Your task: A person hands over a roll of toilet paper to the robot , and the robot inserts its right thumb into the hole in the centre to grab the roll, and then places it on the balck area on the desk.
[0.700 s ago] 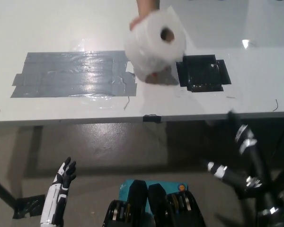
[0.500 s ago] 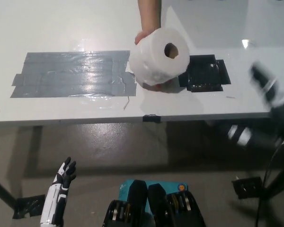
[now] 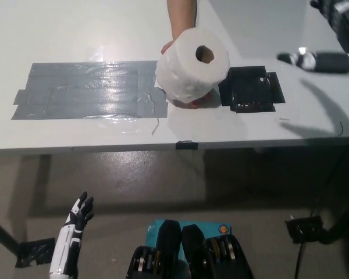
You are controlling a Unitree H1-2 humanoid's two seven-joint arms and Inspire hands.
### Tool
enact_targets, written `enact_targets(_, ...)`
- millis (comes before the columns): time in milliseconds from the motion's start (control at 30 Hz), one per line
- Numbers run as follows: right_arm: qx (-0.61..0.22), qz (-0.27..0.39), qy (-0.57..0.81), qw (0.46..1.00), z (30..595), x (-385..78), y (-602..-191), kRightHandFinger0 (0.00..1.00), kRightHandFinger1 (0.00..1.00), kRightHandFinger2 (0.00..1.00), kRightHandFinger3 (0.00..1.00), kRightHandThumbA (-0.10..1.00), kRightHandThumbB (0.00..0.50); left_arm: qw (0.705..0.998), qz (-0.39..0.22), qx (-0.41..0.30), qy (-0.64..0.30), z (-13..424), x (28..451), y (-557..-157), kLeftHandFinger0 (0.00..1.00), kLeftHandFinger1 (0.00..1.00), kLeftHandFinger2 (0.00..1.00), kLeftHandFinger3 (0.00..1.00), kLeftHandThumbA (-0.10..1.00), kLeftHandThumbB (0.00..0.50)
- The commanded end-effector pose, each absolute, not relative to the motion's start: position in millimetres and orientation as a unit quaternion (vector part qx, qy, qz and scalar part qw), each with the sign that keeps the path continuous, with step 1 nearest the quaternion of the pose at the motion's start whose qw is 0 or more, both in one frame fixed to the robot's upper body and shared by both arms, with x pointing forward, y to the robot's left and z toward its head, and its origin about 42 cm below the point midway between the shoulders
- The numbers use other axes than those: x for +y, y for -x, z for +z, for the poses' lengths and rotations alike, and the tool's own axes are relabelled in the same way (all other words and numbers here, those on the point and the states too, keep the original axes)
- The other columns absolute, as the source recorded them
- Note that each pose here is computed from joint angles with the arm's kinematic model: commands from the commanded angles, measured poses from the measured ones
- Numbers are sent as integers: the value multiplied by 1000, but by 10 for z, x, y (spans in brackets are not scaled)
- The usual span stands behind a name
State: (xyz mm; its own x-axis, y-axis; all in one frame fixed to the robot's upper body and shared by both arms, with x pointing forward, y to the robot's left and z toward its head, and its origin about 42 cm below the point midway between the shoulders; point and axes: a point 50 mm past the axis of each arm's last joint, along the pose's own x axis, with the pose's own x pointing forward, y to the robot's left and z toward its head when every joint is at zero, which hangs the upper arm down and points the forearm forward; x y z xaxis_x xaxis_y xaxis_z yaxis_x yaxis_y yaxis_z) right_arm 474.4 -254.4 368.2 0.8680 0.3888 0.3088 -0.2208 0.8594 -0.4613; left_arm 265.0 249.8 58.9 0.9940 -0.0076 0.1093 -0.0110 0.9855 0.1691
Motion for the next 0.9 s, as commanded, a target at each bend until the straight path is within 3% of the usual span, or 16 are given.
enact_targets(0,-69,214,297,928,4431,-2347,-5374,1000,1000,1000,1000,970,372,990,-7,-99,-103,734,2511,-2762,1000,1000,1000,1000,1000,200)
enact_targets(67,-61,227,310,921,4484,-2253,-5508,1000,1000,1000,1000,975,314,990,-8,-99,-104,742,2498,-2772,1000,1000,1000,1000,1000,207)
enact_targets(267,-25,220,323,920,4557,-1908,-5830,1000,1000,1000,1000,934,319,989,-11,-105,-103,752,2459,-2790,1000,1000,1000,1000,989,213)
enact_targets(433,-12,224,346,911,4550,-1687,-5898,1000,1000,1000,1000,974,333,987,-20,-113,-111,758,2434,-2803,1000,1000,1000,1000,997,185)
enact_targets(533,-10,221,351,910,4533,-1537,-5951,1000,1000,1000,1000,1000,309,986,-22,-115,-119,763,2440,-2816,1000,1000,1000,1000,1000,182)
enact_targets(700,-8,203,358,911,4500,-1410,-5991,1000,1000,1000,1000,1000,344,985,-26,-116,-128,772,2409,-2828,1000,1000,1000,1000,1000,187)
enact_targets(867,-15,208,360,909,4467,-1313,-6011,1000,1000,1000,1000,1000,329,984,-29,-115,-133,784,2417,-2832,1000,1000,1000,1000,1000,196)
